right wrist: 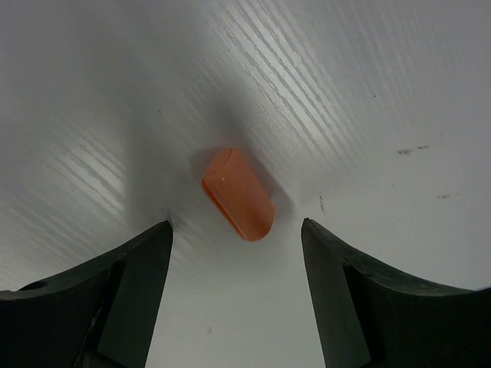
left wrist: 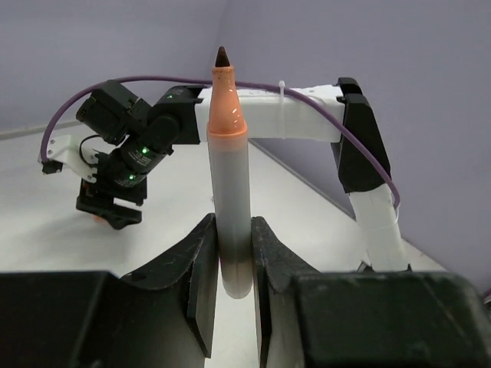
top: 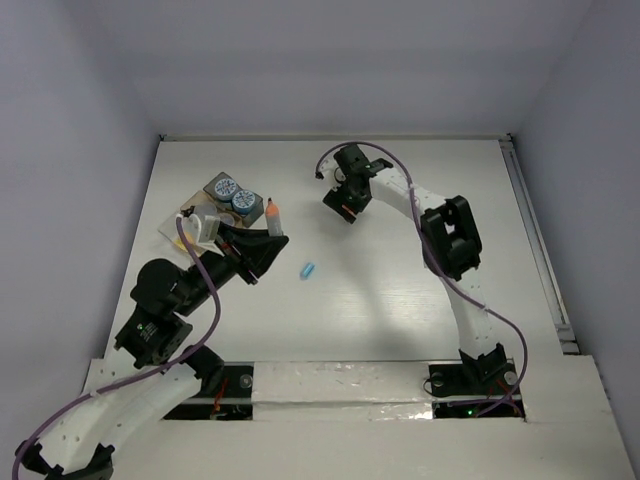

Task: Sort the stationery into containers
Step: Close the pen cap on the pen.

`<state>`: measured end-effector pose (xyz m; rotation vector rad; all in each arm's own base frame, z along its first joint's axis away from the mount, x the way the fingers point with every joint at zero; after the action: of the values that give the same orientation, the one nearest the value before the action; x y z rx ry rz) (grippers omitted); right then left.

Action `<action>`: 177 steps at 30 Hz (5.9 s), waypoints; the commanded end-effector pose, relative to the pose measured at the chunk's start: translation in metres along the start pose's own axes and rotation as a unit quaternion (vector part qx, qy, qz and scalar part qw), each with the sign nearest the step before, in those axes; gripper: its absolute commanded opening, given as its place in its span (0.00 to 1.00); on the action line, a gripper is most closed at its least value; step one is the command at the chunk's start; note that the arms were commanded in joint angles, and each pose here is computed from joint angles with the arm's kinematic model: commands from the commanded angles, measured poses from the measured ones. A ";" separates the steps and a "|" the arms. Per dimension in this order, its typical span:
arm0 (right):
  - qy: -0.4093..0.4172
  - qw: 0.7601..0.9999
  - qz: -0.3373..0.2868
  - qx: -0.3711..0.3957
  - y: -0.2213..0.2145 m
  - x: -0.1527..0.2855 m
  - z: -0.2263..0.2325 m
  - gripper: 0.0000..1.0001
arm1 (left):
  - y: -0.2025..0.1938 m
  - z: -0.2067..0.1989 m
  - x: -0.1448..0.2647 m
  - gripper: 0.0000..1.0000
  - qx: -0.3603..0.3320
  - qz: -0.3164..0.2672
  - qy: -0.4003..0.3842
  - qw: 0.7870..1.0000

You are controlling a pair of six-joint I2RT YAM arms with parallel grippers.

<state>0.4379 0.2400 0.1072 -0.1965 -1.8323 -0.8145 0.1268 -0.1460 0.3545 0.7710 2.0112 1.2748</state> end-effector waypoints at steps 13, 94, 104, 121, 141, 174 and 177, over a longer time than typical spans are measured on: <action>0.036 0.998 0.015 0.054 0.012 -0.028 -0.021 0.57 | -0.008 0.029 -0.006 0.00 -0.027 0.021 0.024 0.999; 0.602 0.543 -0.569 -0.138 0.047 0.314 0.163 0.00 | -0.031 0.008 -0.041 0.00 0.131 -0.006 -0.188 0.973; 0.617 0.531 -0.565 -0.138 0.036 0.319 0.175 0.00 | -0.006 0.006 -0.047 0.00 0.099 -0.054 -0.176 0.978; 0.612 0.524 -0.582 -0.115 0.030 0.339 0.175 0.00 | -0.010 0.003 -0.035 0.00 0.100 -0.042 -0.159 0.981; 0.630 0.570 -0.512 -0.125 0.009 0.284 0.206 0.00 | 0.058 -0.028 -0.029 0.00 0.046 -0.126 -0.197 0.971; 0.513 0.696 -0.453 -0.217 0.019 0.236 0.216 0.00 | 0.038 0.007 -0.024 0.33 -0.020 0.017 -0.014 1.000; 0.501 0.680 -0.478 -0.241 0.043 0.238 0.195 0.00 | 0.006 0.025 0.003 0.51 -0.015 0.063 0.067 0.996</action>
<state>0.1985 0.3267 0.3109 0.9377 -0.4824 -1.7476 0.1452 -0.1521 0.3385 1.1060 2.0455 1.3071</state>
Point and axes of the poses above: each gripper's point midway between its finger pads, its own x axis back along the fingers, its own z axis along the line the jaws close on, y = z × x, the point moved 7 cm from there along x, back along the fingers, and after that the axes turned 1 degree about -x, right-handed, at the moved point
